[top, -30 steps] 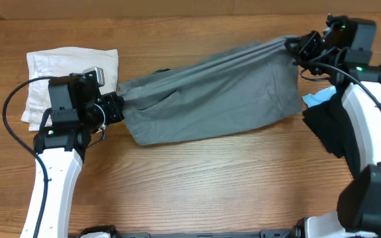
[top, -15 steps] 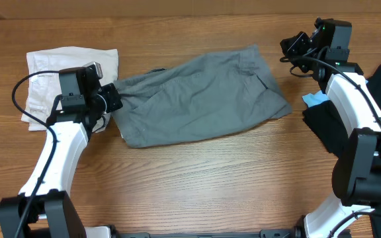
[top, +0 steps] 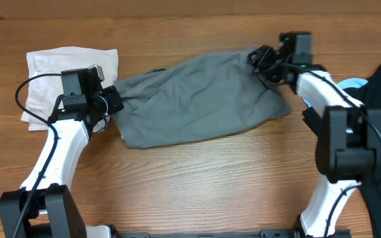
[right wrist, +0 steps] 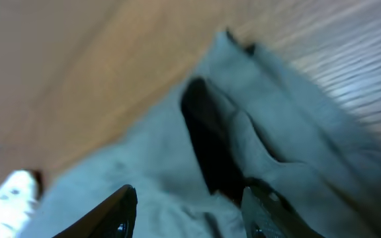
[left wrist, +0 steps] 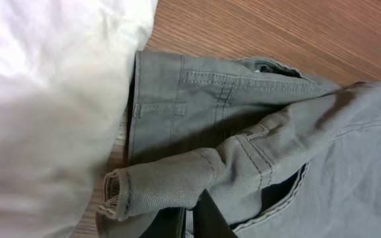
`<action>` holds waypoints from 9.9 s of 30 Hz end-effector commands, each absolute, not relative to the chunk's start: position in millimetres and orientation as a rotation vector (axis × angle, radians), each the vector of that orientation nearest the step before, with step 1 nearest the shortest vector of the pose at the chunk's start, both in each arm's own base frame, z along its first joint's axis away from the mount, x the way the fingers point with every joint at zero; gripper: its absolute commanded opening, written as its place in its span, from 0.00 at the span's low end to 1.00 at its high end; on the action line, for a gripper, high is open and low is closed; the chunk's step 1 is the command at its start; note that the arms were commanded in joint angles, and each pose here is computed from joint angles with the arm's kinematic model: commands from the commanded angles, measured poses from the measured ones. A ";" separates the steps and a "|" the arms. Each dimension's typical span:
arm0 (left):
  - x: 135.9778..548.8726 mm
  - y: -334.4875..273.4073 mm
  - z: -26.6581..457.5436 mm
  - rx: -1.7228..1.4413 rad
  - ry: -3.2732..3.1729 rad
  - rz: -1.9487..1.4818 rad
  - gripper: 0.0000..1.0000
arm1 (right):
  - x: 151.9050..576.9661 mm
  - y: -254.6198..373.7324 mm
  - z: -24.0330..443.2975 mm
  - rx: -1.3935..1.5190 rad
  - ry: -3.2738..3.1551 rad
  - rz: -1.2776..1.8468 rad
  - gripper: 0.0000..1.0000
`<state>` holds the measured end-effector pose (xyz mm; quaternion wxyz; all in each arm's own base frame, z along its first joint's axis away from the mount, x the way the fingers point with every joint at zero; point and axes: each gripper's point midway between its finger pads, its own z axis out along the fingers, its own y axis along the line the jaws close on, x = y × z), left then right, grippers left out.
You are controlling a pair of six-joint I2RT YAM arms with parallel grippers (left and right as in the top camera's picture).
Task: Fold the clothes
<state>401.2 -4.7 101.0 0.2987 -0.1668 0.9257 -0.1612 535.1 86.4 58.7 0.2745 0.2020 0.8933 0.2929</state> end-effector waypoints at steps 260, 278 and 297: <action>399.9 -49.0 90.1 -0.128 3.049 -0.636 0.64 | 331.7 40.2 4.7 0.740 3.019 0.391 0.10; 359.6 -31.9 3.8 -0.297 3.112 -0.632 0.84 | 301.5 -21.5 -55.9 1.156 3.032 0.208 0.06; 378.1 -81.8 -13.6 -0.199 3.002 -0.722 0.67 | 303.9 -22.4 -55.9 1.152 3.023 0.224 0.06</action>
